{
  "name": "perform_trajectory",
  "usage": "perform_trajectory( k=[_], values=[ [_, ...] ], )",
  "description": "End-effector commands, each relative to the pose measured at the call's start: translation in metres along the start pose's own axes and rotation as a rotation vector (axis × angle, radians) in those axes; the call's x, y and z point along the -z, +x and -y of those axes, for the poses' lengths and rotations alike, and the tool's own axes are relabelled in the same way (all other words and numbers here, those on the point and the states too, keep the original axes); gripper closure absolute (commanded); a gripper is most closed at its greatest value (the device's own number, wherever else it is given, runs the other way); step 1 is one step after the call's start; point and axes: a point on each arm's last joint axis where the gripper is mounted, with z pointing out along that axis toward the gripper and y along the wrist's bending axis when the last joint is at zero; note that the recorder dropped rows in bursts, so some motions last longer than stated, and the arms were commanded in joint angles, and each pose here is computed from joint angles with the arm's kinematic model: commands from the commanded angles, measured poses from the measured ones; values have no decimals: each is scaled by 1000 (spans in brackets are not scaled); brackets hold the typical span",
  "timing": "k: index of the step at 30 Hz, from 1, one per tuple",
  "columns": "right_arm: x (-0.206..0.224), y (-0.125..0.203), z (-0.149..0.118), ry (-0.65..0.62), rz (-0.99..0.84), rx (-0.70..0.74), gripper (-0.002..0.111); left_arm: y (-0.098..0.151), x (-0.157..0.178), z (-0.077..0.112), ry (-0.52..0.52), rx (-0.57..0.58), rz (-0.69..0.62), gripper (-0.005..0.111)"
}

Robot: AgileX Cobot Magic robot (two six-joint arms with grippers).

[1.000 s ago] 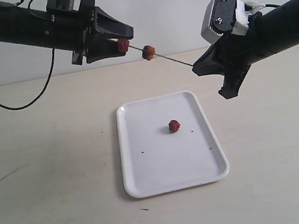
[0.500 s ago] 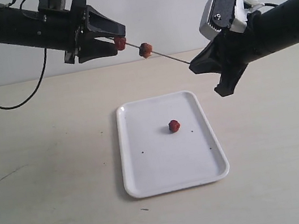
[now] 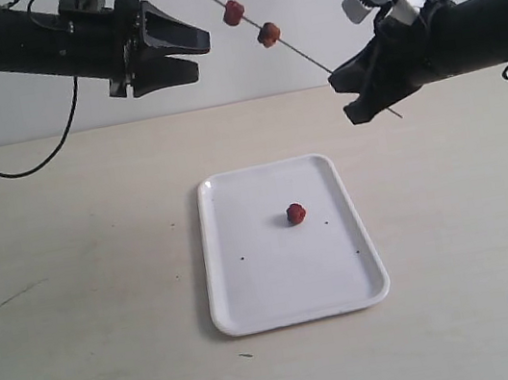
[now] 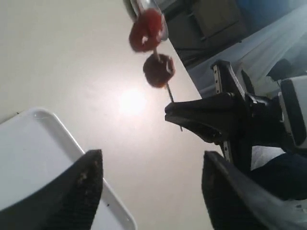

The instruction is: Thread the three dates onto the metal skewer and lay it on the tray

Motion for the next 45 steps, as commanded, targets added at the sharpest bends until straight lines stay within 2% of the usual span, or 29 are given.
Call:
perform_trajectory(
  k=[1, 5, 8, 12, 16, 19, 22, 27, 30, 32, 37, 42, 45],
  values=[
    [3, -12, -1, -3, 106, -137, 108, -1, 2, 2, -10, -59, -6, 48],
    [5, -19, -9, -102, 167, -129, 108, 4, 2, -3, -64, -92, -62, 59],
    [11, -26, -11, -108, 192, -127, 108, 7, 3, -7, -102, -109, -100, 65],
    [21, -31, -2, 15, 158, -213, 108, 12, -1, -8, -138, -136, -154, 63],
    [31, -28, 7, 155, 73, -268, 108, 21, -18, -3, -163, -183, -238, 52],
    [33, -25, 8, 179, 30, -264, 108, 31, -38, 6, -192, -170, -321, 51],
    [33, -23, 7, 173, 13, -290, 108, 41, -65, 11, -333, -213, -377, 51],
    [33, -22, 8, 176, -1, -282, 108, 59, -104, 23, -555, -399, -496, 51],
    [33, -21, 8, 175, -10, -268, 108, 70, -121, 32, -644, -600, -595, 51],
    [33, -21, 8, 174, -16, -268, 108, 74, -129, 37, -667, -761, -666, 51],
    [33, -20, 7, 170, -24, -250, 108, 84, -145, 50, -597, -1142, -822, 51],
    [33, -20, 7, 169, -29, -238, 108, 84, -147, 51, -478, -1417, -919, 51],
    [33, -19, 7, 172, -38, -218, 108, 86, -149, 50, -419, -1505, -951, 51]
  ],
)
